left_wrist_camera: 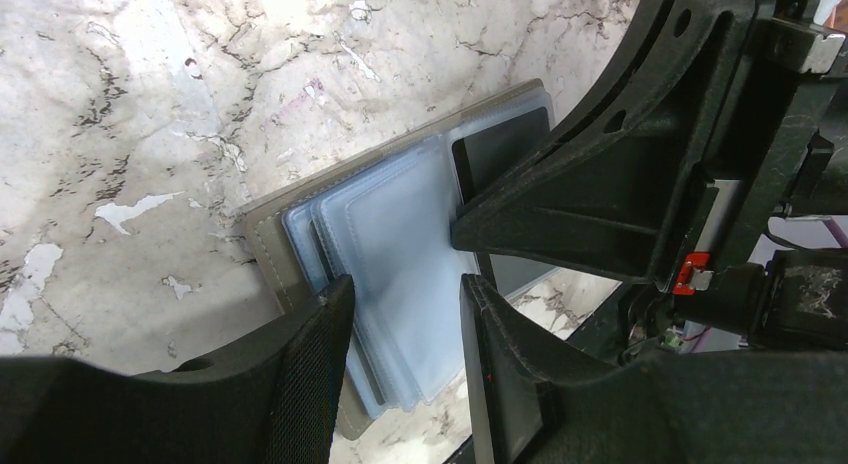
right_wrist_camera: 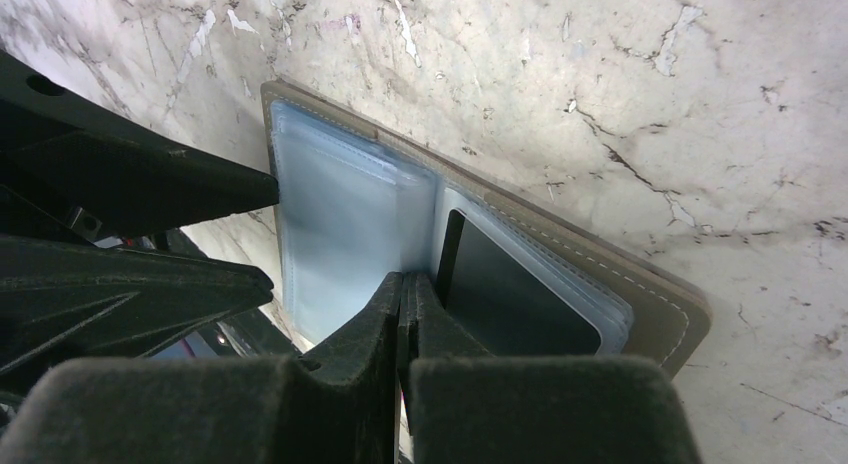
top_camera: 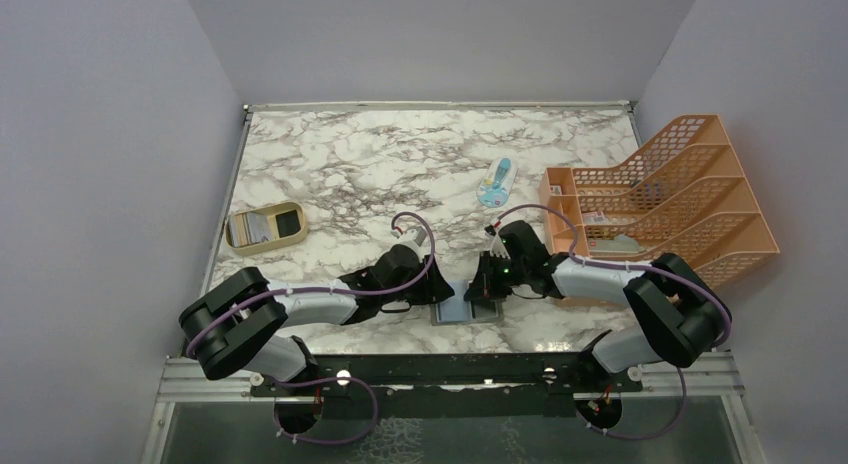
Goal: Put the credit cards into the card holder
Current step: Turn over the card slot in the card holder.
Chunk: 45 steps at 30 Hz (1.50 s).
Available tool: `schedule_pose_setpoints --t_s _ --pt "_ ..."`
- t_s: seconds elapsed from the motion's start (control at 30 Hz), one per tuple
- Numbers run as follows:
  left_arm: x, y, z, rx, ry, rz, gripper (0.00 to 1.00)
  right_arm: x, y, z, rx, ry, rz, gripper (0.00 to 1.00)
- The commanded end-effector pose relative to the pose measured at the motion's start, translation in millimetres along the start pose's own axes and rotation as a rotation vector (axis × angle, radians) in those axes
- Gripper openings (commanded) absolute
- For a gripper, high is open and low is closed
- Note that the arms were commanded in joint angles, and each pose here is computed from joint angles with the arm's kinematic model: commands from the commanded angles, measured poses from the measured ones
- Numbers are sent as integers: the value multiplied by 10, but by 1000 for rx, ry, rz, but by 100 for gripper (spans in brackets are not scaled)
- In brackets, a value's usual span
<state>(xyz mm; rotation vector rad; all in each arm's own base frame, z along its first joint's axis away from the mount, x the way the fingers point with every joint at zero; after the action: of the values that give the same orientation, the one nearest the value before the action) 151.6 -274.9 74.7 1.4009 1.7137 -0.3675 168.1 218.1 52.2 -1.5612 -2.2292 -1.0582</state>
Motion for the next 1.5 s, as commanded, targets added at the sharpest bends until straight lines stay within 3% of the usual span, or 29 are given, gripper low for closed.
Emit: schedule_pose_setpoints --t_s 0.0,0.2,0.67,0.8,1.07,1.27,1.47 --pt "-92 -40 10 32 -50 -8 45 -115 -143 9 32 -60 8 1" --pt "-282 -34 -50 50 -130 -20 46 -68 -77 -45 4 -54 -7 10" --pt "-516 -57 12 87 -241 -14 45 -4 43 -137 -56 -58 -25 19" --pt "-577 -57 34 90 -258 -8 45 -20 72 -210 -83 -100 -27 27" --pt "-666 -76 135 97 -269 16 45 -69 171 -491 -218 -225 -4 42" --pt "-760 -135 333 128 -272 50 45 -58 206 -810 -330 -298 31 44" --pt "-812 -95 456 105 -263 68 45 69 253 -1066 -431 -254 -17 44"
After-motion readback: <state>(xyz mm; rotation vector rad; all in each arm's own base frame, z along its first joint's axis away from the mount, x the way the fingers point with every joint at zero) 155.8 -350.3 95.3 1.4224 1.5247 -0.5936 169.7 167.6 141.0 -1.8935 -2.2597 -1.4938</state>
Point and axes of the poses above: each gripper's point midway between its finger pads, its own z axis out along the fingers, its own x axis along the line the jaws close on, y = z × x, the point moved 5 cm from there along -z, back along the fingers, and after that the axes turned 13 degrees about -z, right-handed, at the moved point
